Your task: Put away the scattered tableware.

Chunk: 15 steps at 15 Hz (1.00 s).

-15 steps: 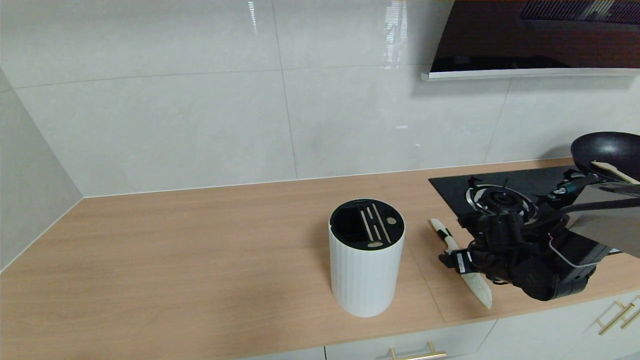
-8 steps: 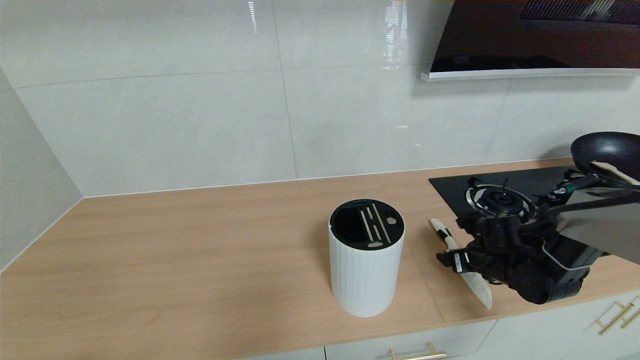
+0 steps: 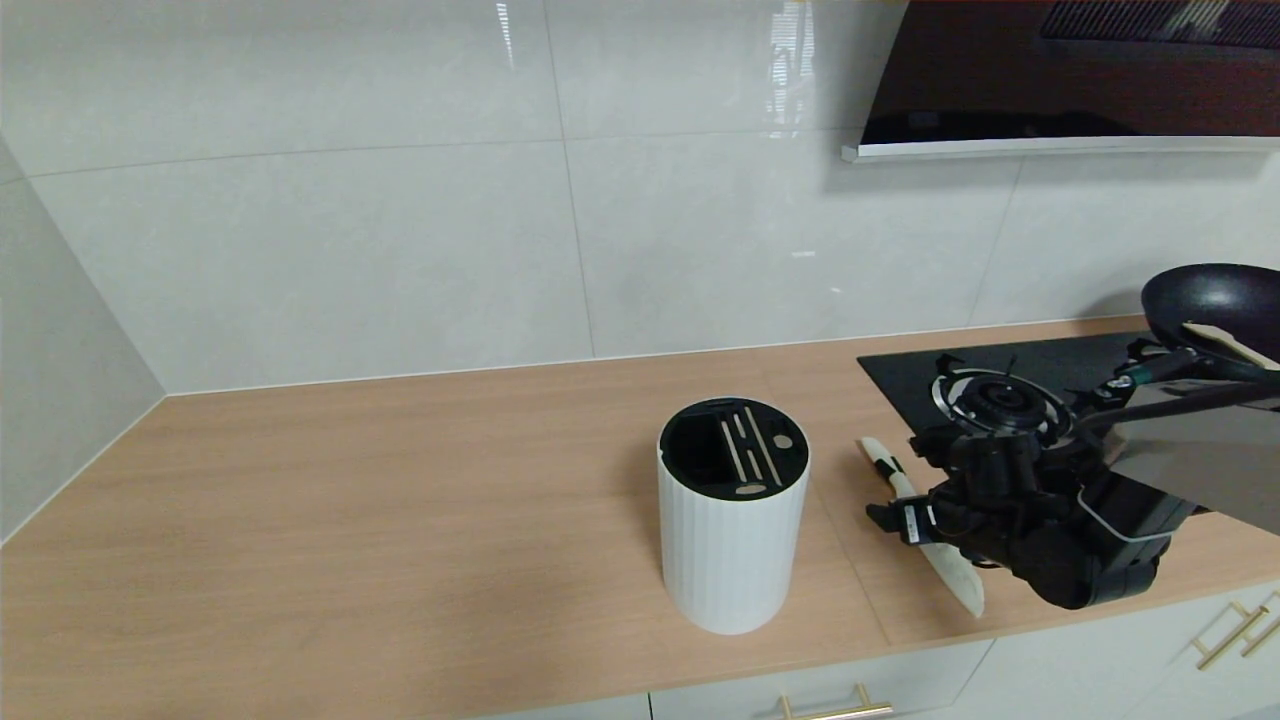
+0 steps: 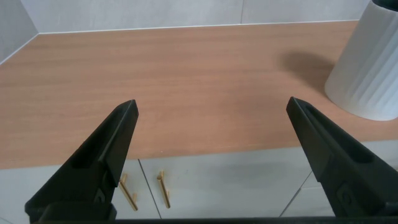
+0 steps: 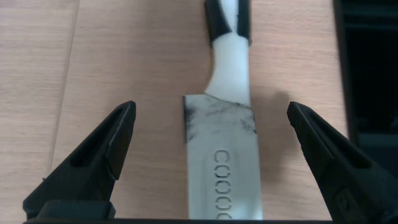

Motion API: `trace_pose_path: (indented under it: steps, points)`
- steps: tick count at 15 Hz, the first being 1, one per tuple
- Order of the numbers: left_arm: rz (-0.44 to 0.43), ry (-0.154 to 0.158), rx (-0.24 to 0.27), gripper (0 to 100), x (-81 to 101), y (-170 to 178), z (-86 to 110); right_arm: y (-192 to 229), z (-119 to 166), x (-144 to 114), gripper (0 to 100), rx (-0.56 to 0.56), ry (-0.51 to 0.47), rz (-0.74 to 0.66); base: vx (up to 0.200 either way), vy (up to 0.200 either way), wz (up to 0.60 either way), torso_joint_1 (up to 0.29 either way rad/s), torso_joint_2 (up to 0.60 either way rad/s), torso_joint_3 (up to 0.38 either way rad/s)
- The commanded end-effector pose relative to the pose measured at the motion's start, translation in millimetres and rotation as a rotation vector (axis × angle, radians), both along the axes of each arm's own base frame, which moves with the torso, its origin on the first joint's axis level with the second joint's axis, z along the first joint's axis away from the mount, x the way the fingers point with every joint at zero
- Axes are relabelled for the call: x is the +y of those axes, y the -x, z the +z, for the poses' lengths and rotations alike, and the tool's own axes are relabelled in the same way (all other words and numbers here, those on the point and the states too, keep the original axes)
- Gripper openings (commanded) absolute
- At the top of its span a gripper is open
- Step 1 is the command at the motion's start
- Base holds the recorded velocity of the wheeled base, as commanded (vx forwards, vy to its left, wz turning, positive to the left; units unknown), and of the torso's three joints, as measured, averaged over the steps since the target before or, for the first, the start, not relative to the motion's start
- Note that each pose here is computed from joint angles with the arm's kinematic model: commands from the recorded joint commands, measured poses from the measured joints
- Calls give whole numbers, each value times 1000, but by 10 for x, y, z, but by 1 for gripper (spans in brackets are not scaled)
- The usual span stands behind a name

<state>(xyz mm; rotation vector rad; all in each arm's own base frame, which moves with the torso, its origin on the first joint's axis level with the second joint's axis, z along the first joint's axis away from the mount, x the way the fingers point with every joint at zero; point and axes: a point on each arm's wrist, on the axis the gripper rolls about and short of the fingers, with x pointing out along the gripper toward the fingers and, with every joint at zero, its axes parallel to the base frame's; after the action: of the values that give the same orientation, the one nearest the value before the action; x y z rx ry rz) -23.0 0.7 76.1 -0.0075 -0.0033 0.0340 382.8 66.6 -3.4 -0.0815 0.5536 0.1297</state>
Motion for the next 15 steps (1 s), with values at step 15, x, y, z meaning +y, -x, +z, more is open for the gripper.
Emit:
trace_pose_path:
  steps: [15]
  points:
    - [1,0,0,100,0,0,4,-37,-72,-48,100,12,-1,-9,0,0,0,0,0,0]
